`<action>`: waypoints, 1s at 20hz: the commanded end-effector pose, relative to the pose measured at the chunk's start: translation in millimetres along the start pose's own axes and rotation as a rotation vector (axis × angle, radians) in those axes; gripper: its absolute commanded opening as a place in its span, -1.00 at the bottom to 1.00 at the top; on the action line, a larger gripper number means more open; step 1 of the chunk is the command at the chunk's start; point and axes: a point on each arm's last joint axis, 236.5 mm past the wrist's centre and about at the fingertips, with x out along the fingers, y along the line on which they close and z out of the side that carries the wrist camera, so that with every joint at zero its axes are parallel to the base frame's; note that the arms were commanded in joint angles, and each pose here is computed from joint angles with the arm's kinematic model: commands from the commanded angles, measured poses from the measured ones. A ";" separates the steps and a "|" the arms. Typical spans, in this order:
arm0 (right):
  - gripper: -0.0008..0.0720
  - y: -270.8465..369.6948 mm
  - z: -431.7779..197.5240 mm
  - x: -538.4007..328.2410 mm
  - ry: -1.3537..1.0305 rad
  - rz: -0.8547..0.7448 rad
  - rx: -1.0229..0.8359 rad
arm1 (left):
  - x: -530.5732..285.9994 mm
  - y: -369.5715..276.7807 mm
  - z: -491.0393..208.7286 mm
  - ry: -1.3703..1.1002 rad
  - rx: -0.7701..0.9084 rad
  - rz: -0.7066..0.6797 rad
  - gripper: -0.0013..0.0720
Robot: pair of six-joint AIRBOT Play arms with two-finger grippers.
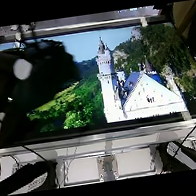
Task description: Fold the clothes and pants, and hang the long-sleeved shirts on hangers.
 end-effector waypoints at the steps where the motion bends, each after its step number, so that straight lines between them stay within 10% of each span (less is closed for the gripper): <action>1: -0.88 -20.1 -1.8 -0.9 0.009 -0.085 -0.026 | 2.7 -182.3 -37.7 0.054 0.059 -0.349 -0.91; 7: -0.81 -10.8 3.2 20.7 0.017 -0.015 -0.004 | 53.0 -344.4 -146.2 0.162 -0.045 -0.580 -0.91; 10: -0.40 -7.9 -2.0 42.4 0.066 0.030 0.017 | 61.6 -337.8 -127.9 0.101 -0.091 -0.577 -0.91; 11: -0.39 -6.7 -4.3 49.5 0.083 0.046 0.025 | 65.9 -320.6 -123.2 0.115 -0.098 -0.549 -0.59; 12: -0.39 -5.4 -7.8 57.0 0.103 0.062 0.032 | 67.7 -300.0 -120.6 0.144 -0.090 -0.517 0.47; 13: -0.39 -6.8 -13.6 63.7 0.126 0.066 0.026 | 66.4 -273.7 -121.1 0.191 -0.061 -0.477 0.97; 20: -0.38 22.7 -162.1 116.4 0.500 0.249 0.094 | 3.2 113.4 -124.6 0.515 0.048 0.375 0.96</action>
